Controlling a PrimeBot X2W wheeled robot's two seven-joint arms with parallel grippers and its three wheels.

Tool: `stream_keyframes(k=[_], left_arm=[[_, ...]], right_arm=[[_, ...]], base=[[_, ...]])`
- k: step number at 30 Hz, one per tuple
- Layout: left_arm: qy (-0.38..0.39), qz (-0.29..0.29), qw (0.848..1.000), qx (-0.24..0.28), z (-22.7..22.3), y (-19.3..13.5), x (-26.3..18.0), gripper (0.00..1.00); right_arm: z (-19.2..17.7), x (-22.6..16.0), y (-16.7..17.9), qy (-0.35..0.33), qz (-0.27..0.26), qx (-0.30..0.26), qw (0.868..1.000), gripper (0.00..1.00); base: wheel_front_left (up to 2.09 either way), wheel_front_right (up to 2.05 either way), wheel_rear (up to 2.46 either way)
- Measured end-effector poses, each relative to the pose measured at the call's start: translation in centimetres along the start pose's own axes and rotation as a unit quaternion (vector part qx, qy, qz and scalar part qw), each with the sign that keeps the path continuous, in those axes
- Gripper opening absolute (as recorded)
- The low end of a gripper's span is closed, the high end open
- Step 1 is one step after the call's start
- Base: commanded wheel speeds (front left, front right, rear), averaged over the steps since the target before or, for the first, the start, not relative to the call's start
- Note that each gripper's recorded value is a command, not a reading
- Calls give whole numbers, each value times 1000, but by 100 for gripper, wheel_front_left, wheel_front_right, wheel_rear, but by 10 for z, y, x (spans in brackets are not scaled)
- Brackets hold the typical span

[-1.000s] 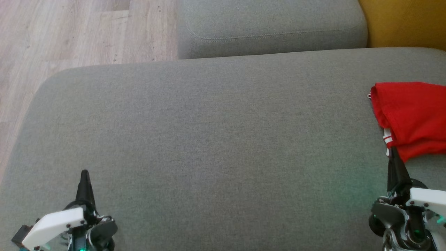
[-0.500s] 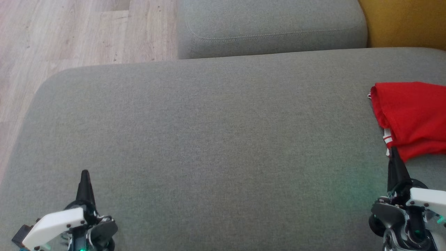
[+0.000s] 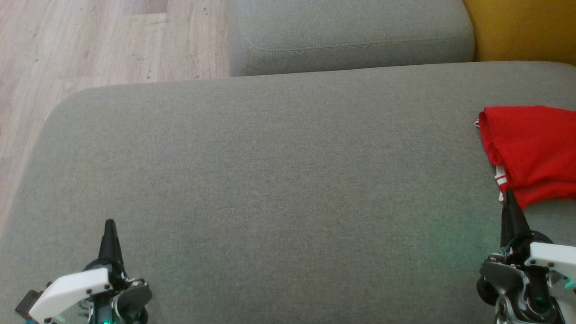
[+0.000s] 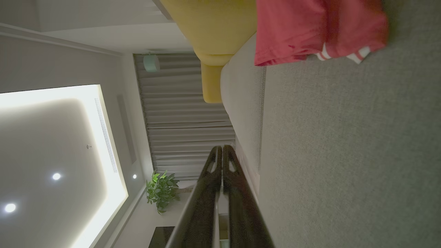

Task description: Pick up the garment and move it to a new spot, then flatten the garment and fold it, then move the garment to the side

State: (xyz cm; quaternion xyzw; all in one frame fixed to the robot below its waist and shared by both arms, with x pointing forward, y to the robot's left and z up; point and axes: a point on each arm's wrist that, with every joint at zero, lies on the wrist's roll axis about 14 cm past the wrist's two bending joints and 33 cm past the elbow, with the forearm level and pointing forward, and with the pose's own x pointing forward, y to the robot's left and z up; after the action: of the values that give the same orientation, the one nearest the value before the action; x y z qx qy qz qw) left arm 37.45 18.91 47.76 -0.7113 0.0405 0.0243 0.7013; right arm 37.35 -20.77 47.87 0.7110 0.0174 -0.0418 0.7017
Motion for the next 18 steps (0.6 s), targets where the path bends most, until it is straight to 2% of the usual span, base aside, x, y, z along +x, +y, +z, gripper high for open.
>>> stream_keyframes(k=[18], left_arm=[[2,0,1000,-1,-1,0,0,0]], right_arm=[[0,0,0,2,0,-1,1000,0]], base=[[0,0,0]])
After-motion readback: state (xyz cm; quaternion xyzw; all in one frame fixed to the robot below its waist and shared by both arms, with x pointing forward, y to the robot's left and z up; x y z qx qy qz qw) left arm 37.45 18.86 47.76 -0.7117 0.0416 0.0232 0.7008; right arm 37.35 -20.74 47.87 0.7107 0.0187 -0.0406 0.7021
